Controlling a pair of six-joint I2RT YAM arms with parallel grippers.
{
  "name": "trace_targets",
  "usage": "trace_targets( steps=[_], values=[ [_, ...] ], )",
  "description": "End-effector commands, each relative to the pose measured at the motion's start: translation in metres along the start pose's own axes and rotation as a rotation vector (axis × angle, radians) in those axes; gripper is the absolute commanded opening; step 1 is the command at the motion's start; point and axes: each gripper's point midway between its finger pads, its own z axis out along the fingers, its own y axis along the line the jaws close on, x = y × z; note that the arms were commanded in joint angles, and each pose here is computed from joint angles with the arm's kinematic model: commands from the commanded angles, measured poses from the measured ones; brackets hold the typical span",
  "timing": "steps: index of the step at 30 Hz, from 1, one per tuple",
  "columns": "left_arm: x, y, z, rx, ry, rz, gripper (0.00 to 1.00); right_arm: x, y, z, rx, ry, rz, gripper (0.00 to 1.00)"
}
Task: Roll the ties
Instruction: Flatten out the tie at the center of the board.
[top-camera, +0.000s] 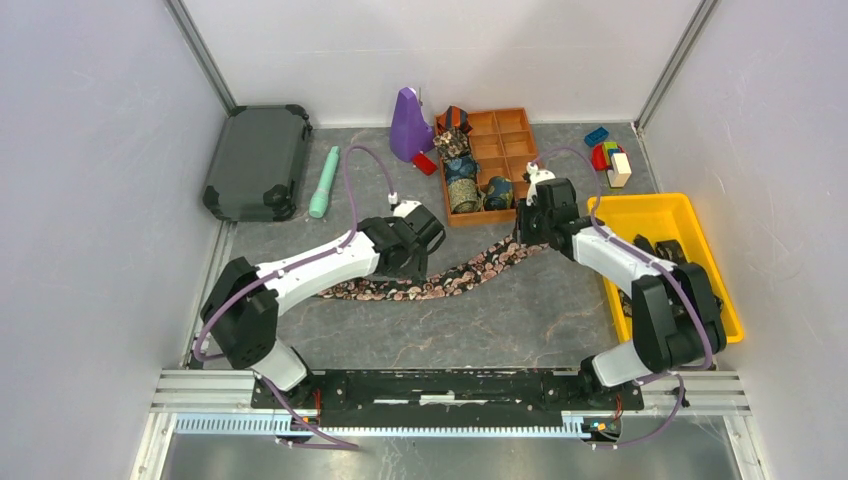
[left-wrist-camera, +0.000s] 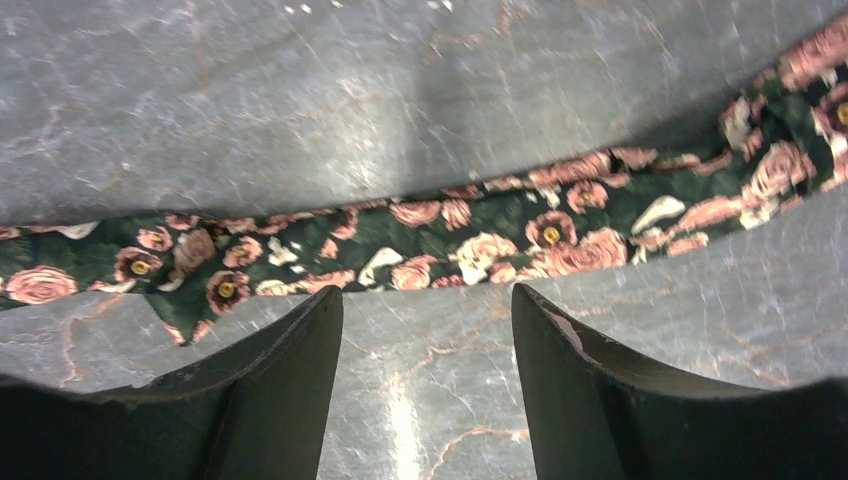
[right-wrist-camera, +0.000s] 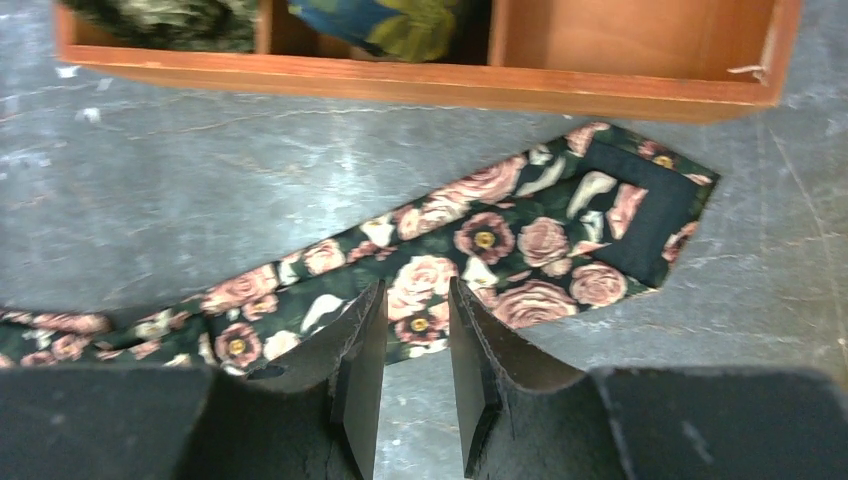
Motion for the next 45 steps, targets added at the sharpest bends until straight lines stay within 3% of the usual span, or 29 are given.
trace_targets(
  steps=[1,5,11,21,25,33,36,45],
  values=[
    [-0.033,0.016,0.006,-0.067,-0.05,-0.021,0.69,-0.006,0.033,-0.007,-0.12,-0.045,0.023,0.35],
    [-0.037,0.022,0.02,-0.096,-0.018,-0.035,0.67,-0.003,0.039,0.006,-0.138,-0.041,0.031,0.34],
    [-0.012,0.044,0.032,-0.146,0.034,-0.063,0.66,0.024,0.011,0.038,-0.069,0.042,0.049,0.31],
    [-0.014,0.116,0.014,-0.168,-0.04,-0.264,0.66,0.053,-0.056,0.049,0.044,0.114,0.155,0.3],
    [-0.009,0.121,0.012,-0.13,-0.081,-0.336,0.65,0.051,-0.08,0.049,0.111,0.113,0.17,0.3],
    [-0.008,0.105,0.032,-0.027,-0.125,-0.366,0.61,0.055,-0.082,0.053,0.097,0.129,0.184,0.29],
    [-0.003,0.11,0.043,-0.073,-0.087,-0.369,0.61,0.057,-0.082,0.053,0.098,0.131,0.185,0.29],
    [0.042,0.184,0.066,-0.228,0.002,-0.521,0.6,0.063,-0.082,0.055,0.094,0.151,0.19,0.28]
  ],
)
